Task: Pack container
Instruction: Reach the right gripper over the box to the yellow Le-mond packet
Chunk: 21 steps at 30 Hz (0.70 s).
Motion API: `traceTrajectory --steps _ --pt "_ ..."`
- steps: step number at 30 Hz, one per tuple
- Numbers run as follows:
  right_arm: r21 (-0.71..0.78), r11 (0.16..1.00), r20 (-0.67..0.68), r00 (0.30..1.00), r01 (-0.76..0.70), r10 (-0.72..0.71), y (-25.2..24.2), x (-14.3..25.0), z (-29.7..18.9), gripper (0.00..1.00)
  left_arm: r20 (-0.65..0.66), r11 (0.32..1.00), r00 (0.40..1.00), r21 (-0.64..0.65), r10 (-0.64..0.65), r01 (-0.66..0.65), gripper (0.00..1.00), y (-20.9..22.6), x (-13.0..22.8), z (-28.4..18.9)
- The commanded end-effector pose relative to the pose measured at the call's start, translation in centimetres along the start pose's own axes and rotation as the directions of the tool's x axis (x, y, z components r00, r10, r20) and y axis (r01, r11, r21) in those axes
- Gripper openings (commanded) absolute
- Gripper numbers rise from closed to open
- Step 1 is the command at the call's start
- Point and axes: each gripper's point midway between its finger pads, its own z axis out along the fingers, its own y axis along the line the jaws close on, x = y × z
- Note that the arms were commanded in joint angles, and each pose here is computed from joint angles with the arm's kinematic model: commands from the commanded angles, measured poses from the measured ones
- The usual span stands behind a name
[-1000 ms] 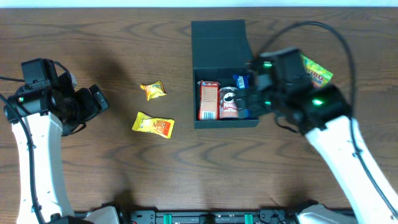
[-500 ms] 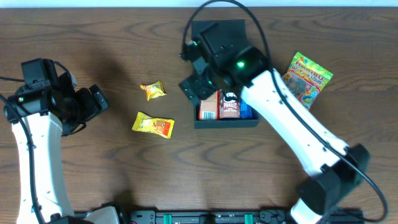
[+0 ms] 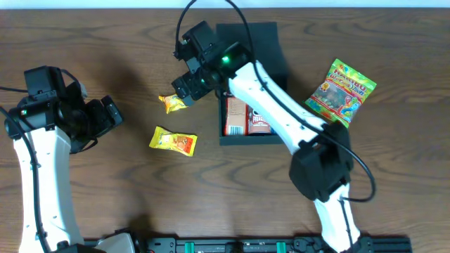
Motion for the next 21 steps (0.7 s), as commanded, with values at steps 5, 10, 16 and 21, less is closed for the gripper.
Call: traceTrajectory --steps 5,10,16,21 --pt "-0.102 0.848 -0.064 0.854 -0.521 0.517 4.2 0.0 2.4 0.98 -0.008 1.0 1.0 -0.004 0.0 0.0 0.95 0.2 0.1 0.2" --pt "-0.013 0.578 -0.098 0.576 -0.816 0.811 4.0 1.4 4.1 0.96 -0.009 1.0 1.0 -0.004 0.0 0.0 0.95 0.2 0.1 0.2" --pt "0.052 0.281 -0.031 0.28 -0.958 0.96 3.4 2.1 6.0 0.91 -0.008 1.0 1.0 -0.005 0.0 0.0 0.95 0.2 0.1 0.2" --pt "0.001 0.138 0.034 0.138 -0.99 0.99 2.6 0.7 6.7 0.94 -0.008 1.0 1.0 -0.004 0.0 0.0 0.95 0.2 0.1 0.2"
